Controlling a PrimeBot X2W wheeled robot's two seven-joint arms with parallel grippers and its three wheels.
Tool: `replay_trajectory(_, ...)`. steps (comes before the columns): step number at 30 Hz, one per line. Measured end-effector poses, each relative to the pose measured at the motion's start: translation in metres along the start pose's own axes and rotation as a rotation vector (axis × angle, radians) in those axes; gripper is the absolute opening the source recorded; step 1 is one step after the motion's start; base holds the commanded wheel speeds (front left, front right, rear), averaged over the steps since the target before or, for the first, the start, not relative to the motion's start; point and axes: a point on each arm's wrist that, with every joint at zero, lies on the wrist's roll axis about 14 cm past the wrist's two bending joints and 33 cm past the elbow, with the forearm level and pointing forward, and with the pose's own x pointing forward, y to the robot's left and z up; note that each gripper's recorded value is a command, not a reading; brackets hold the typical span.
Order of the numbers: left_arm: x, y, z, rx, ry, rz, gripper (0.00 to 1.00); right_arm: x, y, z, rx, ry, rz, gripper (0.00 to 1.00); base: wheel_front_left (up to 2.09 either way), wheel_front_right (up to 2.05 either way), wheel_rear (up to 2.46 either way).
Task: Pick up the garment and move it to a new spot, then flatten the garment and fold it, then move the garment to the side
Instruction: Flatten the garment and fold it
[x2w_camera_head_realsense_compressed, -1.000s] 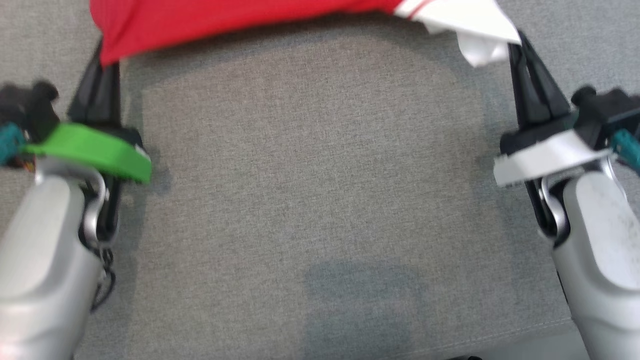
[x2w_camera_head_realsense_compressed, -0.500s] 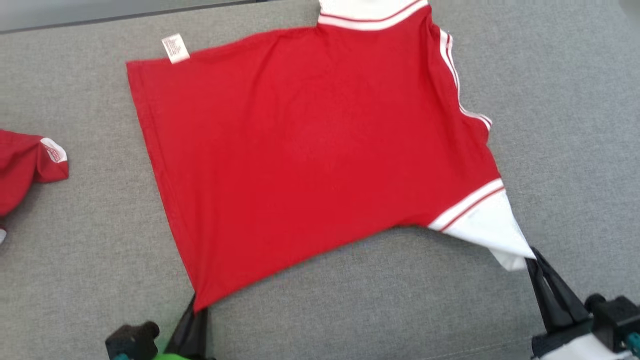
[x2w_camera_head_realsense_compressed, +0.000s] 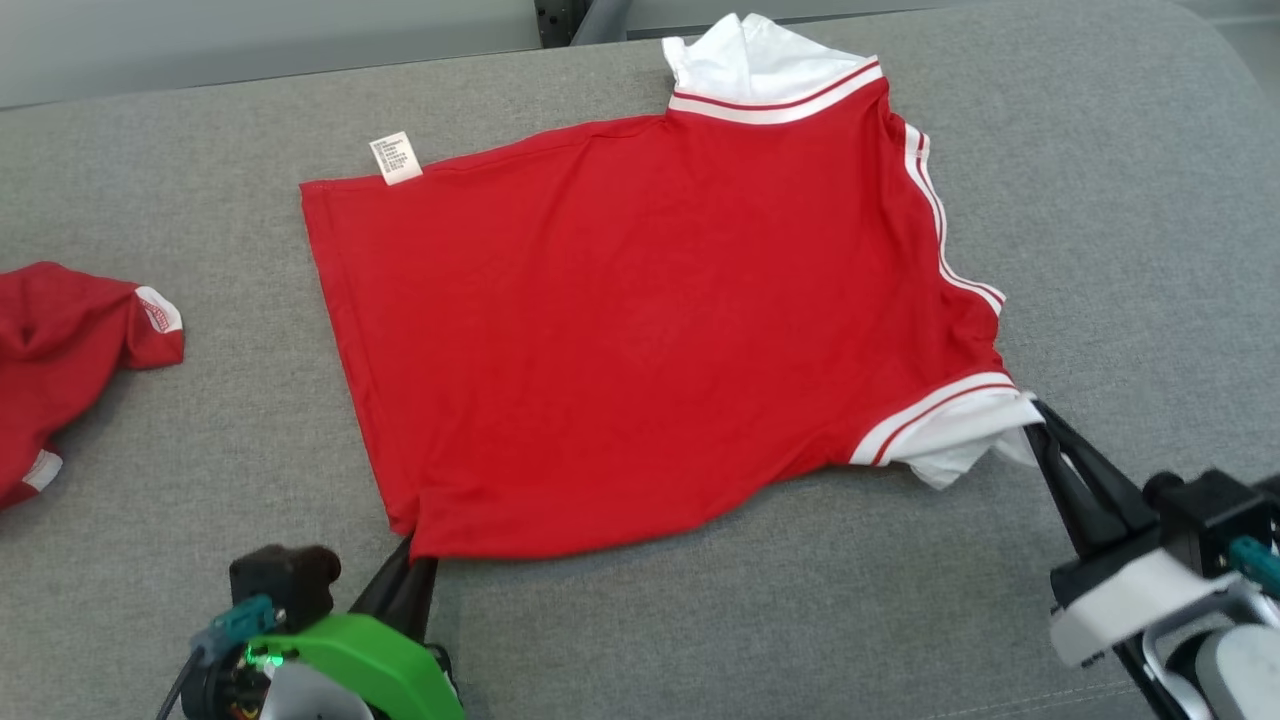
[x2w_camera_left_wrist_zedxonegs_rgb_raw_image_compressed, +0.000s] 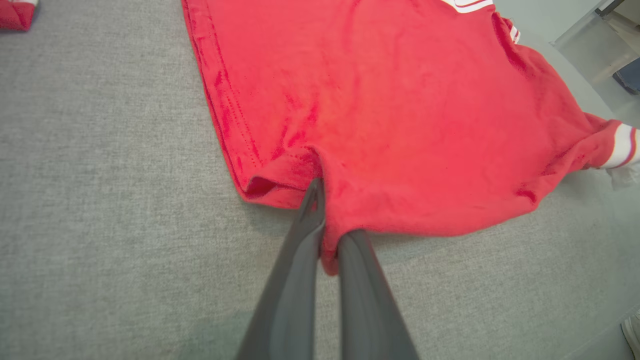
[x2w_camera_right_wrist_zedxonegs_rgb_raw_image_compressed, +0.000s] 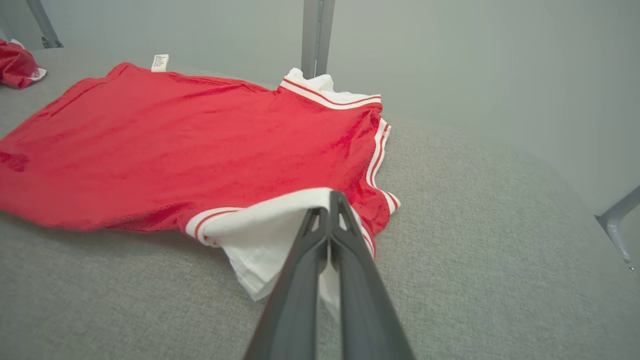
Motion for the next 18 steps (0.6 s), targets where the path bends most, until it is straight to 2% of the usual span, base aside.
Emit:
replay_trajectory(5, 0.014, -0.008, 0.033, 0.091, 0.006, -0.038, 0.00, 0.038, 0.000, 0.037, -0.105, -0.063, 0.086, 0.00, 0.00, 0.00, 0.00)
replay_trajectory(9, 0.029, -0.002, 0.057, 0.151, 0.019, -0.021, 0.00, 0.067, -0.006, 0.056, -0.189, -0.079, 0.122, 0.00, 0.00, 0.00, 0.00)
replay_trajectory(13, 0.055, 0.005, 0.069, 0.200, 0.096, -0.014, 0.00, 0.104, -0.017, 0.058, -0.265, -0.039, 0.145, 0.00, 0.00, 0.00, 0.00)
replay_trajectory(18, 0.081, 0.026, 0.061, 0.217, 0.220, 0.042, 0.00, 0.138, -0.008, 0.041, -0.304, 0.028, 0.205, 0.00, 0.00, 0.00, 0.00)
